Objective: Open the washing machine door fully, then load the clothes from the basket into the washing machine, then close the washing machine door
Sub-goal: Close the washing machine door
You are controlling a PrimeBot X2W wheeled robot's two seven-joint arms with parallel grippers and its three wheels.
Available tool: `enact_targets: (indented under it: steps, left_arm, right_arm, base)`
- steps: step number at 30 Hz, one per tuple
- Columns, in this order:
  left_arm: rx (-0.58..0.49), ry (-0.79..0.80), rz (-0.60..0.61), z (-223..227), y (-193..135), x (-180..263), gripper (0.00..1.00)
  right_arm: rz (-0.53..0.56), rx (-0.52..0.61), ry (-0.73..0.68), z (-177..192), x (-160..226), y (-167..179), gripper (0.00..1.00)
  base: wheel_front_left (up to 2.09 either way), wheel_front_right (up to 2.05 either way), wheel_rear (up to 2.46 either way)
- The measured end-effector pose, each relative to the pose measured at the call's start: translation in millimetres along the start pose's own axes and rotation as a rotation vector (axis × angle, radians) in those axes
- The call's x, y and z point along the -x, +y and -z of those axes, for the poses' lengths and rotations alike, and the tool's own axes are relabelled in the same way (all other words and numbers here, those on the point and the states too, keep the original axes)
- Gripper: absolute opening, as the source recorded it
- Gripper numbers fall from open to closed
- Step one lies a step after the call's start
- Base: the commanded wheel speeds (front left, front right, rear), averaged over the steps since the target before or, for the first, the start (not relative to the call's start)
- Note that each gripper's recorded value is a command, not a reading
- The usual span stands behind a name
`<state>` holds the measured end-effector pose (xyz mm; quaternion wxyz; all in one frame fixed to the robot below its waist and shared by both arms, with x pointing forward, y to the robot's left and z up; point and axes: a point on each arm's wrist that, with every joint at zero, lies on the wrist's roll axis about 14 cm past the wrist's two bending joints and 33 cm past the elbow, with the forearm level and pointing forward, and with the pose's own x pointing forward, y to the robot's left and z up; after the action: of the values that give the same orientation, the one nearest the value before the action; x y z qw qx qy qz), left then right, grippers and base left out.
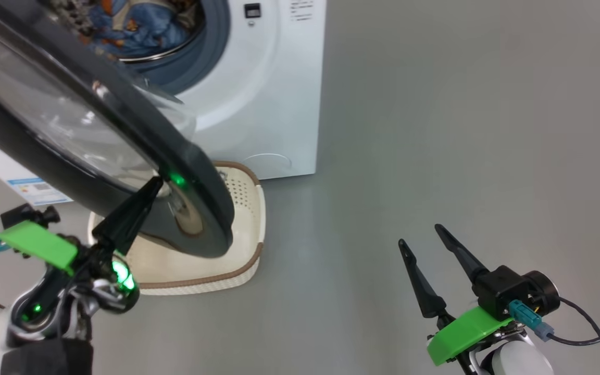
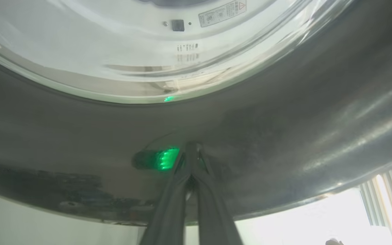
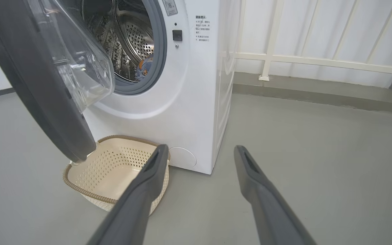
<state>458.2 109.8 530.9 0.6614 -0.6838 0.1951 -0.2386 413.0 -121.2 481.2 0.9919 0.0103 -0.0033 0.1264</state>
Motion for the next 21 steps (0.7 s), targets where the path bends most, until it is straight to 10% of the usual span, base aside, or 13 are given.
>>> enact_targets:
  steps: [21]
  left_arm:
    - [0.003,-0.023,0.038,22,-16,-26,0.0]
  right_arm:
    - [0.161,0.024,-0.131,-45,28,-47,1.0]
  base:
    - [0.0,0.0,0.0]
